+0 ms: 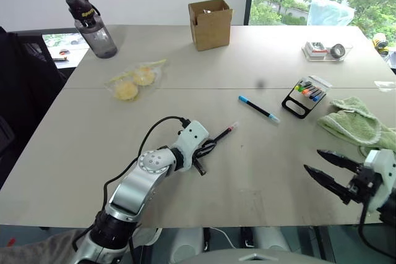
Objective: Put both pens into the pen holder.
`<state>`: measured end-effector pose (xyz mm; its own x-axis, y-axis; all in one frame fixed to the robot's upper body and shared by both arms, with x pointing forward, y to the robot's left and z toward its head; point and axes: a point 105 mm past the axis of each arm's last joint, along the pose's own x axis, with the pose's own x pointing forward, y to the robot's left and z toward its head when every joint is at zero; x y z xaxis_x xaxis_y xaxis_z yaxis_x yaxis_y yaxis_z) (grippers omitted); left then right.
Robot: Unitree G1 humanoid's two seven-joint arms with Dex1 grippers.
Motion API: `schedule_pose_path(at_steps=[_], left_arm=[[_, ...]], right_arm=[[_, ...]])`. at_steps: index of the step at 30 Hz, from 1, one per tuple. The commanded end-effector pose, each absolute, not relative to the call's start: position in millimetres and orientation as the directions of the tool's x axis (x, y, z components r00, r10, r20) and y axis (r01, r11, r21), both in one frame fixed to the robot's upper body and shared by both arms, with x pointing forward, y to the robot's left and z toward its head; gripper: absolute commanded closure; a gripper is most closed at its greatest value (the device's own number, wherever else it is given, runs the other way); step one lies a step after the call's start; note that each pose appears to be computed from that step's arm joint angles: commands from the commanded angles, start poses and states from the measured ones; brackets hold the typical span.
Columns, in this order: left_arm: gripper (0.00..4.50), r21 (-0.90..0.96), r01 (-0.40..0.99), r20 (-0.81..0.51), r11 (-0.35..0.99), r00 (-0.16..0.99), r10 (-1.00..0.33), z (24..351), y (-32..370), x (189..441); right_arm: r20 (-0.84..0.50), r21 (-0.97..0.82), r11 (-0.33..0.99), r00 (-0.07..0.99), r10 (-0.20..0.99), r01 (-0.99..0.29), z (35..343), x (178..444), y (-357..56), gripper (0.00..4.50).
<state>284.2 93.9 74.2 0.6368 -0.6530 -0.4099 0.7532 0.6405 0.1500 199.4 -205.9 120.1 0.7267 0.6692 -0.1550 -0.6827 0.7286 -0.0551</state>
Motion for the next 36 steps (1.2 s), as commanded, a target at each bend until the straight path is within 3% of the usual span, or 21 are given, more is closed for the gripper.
schedule_pose_path(at_steps=[1,5,7,10,18,32,35,36], left_arm=[[4.42,0.109,0.772,-0.320,0.627,0.624,-0.713,89.1,91.3,285.3],[4.42,-0.032,0.832,-0.109,0.554,0.548,-0.830,126.8,76.5,280.9],[4.42,-0.185,0.882,0.060,0.433,0.450,-0.891,155.3,69.2,269.0],[4.42,-0.295,0.908,0.165,0.299,0.356,-0.920,174.7,67.6,257.4],[4.42,-0.355,0.920,0.177,0.166,0.241,-0.954,184.5,65.7,249.5],[4.42,-0.362,0.927,0.137,0.103,0.162,-0.977,178.8,60.2,246.2],[4.50,-0.362,0.927,0.138,0.103,0.162,-0.977,178.9,60.8,247.1],[4.50,-0.361,0.927,0.139,0.104,0.164,-0.977,179.0,61.4,247.7]], right_arm=[[-0.072,0.044,0.756,0.752,0.655,-0.654,123.5,211.1,-189.2,1.49],[0.124,0.300,0.702,0.756,0.642,-0.646,144.4,226.0,-171.5,1.49],[0.192,0.369,0.642,0.730,0.656,-0.673,155.5,226.9,-161.9,1.49],[0.256,0.411,0.558,0.679,0.688,-0.721,168.3,225.7,-145.1,1.49],[0.399,0.450,0.375,0.558,0.728,-0.810,198.6,233.0,-113.0,1.49],[0.428,0.388,0.316,0.473,0.770,-0.866,209.9,249.1,-90.7,1.49],[0.454,0.398,0.288,0.460,0.763,-0.871,211.8,251.1,-90.7,2.35],[0.462,0.399,0.276,0.452,0.763,-0.875,212.9,250.8,-91.1,2.88]])
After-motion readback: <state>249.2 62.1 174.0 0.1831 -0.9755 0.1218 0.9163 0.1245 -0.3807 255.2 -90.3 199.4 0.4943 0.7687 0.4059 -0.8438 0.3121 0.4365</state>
